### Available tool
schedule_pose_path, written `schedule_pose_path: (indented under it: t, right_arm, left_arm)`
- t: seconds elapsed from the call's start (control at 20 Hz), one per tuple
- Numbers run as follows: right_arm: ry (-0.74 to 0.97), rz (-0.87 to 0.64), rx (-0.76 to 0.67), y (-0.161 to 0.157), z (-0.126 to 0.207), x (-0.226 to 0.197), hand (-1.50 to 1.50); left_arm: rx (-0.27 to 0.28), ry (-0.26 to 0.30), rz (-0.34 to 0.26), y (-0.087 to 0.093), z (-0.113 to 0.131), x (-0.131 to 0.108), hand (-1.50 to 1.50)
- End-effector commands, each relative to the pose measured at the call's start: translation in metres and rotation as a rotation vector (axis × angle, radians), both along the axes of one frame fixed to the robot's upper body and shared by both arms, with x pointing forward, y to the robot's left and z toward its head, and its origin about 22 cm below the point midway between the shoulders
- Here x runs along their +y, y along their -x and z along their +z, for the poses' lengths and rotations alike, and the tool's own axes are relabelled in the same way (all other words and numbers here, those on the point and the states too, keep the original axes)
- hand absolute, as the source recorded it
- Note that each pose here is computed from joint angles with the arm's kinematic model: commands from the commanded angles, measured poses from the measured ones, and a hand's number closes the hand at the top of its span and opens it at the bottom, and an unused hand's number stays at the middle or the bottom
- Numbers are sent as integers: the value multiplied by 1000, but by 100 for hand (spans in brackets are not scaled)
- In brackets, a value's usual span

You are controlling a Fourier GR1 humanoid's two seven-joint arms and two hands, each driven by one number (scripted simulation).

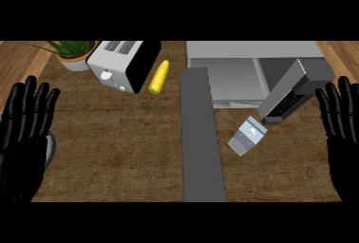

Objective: Pick up the milk, place it into the microwave and close the microwave

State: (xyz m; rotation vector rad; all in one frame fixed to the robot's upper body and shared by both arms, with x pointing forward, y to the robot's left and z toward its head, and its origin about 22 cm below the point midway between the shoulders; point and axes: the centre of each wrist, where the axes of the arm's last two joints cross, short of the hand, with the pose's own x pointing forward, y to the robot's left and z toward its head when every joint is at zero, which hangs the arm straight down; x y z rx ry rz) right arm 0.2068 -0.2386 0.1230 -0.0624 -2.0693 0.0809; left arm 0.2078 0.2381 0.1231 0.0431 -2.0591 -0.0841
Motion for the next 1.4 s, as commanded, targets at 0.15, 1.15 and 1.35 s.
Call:
schedule_pose_path:
  t: [0.15,1.15,1.35]
  right_arm:
    - [69,260,-48,-8,19,-17,-150]
    - [76,438,91,-28,-5,-59,-150]
    - [82,374,165,-48,-30,-38,-150]
  left_arm:
    - [1,-14,-45,-10,7,4,-150]
    - [107,176,-161,75,4,78,-150]
    - [102,178,-161,93,9,77,-150]
